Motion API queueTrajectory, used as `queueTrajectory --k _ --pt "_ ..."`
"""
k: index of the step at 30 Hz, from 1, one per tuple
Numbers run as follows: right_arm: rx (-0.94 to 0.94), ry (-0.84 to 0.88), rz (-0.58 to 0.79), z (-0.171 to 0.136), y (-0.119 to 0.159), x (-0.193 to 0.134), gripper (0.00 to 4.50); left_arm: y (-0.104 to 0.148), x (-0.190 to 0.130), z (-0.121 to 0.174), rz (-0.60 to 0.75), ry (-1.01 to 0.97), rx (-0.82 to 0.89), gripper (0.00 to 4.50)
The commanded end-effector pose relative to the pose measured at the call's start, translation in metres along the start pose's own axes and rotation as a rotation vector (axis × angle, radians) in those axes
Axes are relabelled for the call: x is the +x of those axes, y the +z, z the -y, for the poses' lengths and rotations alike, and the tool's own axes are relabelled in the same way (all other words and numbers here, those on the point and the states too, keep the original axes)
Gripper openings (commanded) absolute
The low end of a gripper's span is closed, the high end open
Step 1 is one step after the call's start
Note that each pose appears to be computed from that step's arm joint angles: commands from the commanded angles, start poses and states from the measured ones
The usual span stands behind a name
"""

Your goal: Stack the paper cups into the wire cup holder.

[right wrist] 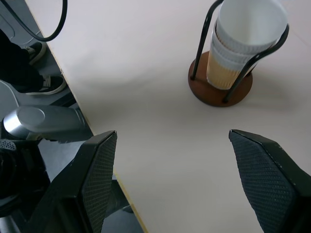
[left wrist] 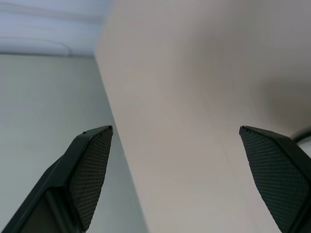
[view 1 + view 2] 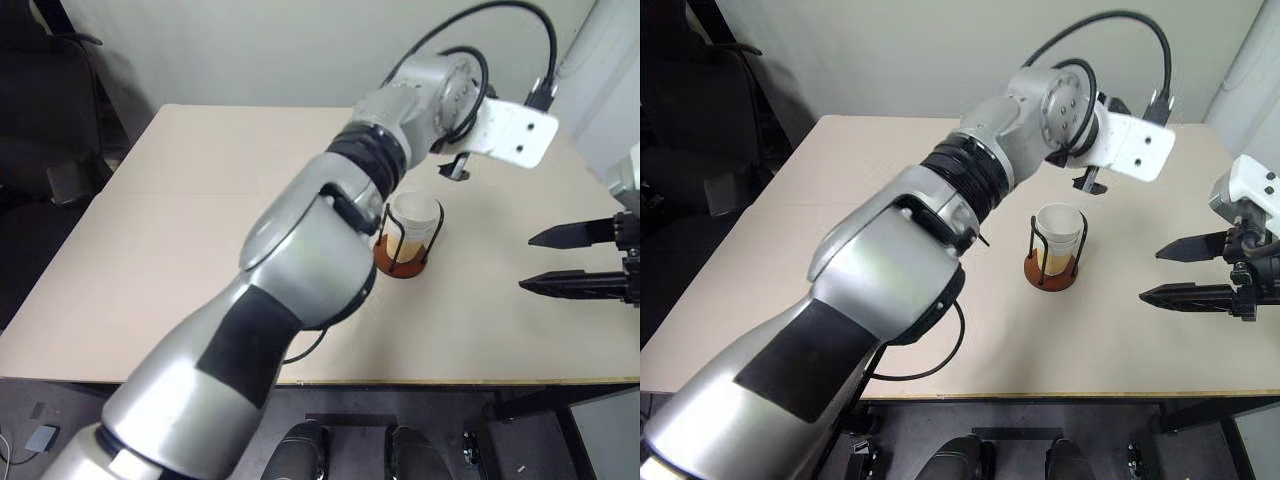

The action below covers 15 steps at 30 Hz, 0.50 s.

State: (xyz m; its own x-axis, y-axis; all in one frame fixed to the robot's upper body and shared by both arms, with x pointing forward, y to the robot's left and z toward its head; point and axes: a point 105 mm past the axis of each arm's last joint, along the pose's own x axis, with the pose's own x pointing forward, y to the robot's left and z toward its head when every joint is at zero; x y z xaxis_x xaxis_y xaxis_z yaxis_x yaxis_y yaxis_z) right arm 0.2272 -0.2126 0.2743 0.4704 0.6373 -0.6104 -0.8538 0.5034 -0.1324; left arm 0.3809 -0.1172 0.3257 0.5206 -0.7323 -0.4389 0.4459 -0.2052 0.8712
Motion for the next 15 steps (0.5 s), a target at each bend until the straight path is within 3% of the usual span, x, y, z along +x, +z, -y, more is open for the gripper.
queueTrajectory --k 1,6,9,15 --pt "-0.041 -0.023 0.042 0.005 0.010 -0.002 3.76 0.006 -0.027 -0.021 0.184 0.026 -0.191 4.45" --pt "-0.055 -0.052 0.055 0.018 0.008 0.001 3.76 -0.037 -0.059 -0.012 0.325 -0.063 -0.458 4.45" --pt "-0.088 -0.086 0.069 0.036 0.005 0.006 3.76 -0.079 -0.092 0.011 0.389 -0.194 -0.609 4.45" --pt "-0.121 -0.114 0.144 0.062 0.011 0.014 3.76 -0.119 -0.126 0.035 0.468 -0.238 -0.775 4.45"
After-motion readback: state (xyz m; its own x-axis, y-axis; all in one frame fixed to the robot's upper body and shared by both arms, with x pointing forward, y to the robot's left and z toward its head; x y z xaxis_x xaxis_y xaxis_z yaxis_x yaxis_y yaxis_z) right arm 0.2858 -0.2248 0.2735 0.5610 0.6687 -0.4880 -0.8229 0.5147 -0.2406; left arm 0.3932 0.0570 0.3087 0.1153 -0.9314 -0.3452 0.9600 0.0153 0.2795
